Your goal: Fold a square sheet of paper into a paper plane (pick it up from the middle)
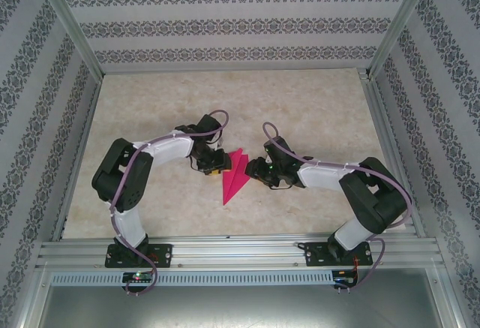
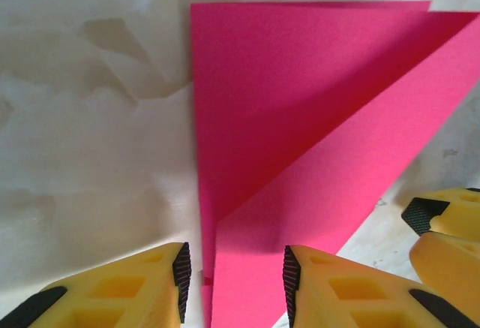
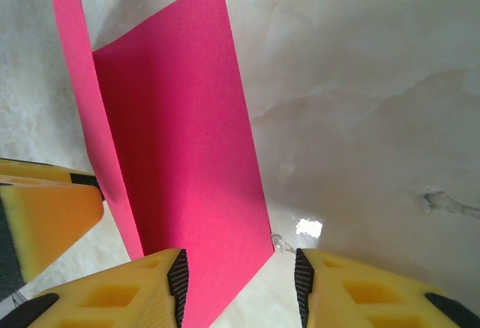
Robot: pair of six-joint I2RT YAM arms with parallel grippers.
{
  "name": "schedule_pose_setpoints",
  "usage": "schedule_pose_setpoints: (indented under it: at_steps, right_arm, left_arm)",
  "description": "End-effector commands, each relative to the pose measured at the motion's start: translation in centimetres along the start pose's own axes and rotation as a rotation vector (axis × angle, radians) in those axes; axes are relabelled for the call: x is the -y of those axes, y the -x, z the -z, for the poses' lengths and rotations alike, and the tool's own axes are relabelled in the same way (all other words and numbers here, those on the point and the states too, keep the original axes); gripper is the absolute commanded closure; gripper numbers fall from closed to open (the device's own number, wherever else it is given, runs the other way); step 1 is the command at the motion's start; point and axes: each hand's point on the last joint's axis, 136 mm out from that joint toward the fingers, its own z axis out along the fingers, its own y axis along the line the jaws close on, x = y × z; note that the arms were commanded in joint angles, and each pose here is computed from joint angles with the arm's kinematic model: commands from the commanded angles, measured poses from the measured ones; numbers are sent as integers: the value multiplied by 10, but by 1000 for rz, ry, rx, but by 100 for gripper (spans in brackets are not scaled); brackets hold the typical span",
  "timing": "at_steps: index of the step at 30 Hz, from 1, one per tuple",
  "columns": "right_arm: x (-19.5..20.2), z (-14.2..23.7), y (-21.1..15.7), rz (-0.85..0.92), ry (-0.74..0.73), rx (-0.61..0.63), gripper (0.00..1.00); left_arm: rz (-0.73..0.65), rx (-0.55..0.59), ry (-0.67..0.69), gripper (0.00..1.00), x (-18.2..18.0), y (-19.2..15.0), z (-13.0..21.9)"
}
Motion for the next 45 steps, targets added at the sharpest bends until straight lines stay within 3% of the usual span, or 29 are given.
schedule_pose_setpoints:
  at_steps: [1,13,34,39,45]
  right_arm:
    - [-16,-6,0,1,48,-12,56]
    - [-7,-21,-5,-22,24,-37,59]
    - [-29,-21,1,-43,116,-20,66]
    - [-23,-20,1,-49,87,-14,65]
    - [-16,8,7,20,-27,55,63]
  left_arm:
    - [-12,-33,-3,59,0,-2,-1]
    - [-4,-72,10,62,-7,-6,-12]
    - [-2,-100,-13,66,-4,-11,-18]
    - [-4,-99,-10,67,-4,-10,-18]
    - [-3,-103,-1,67,-7,-13,-18]
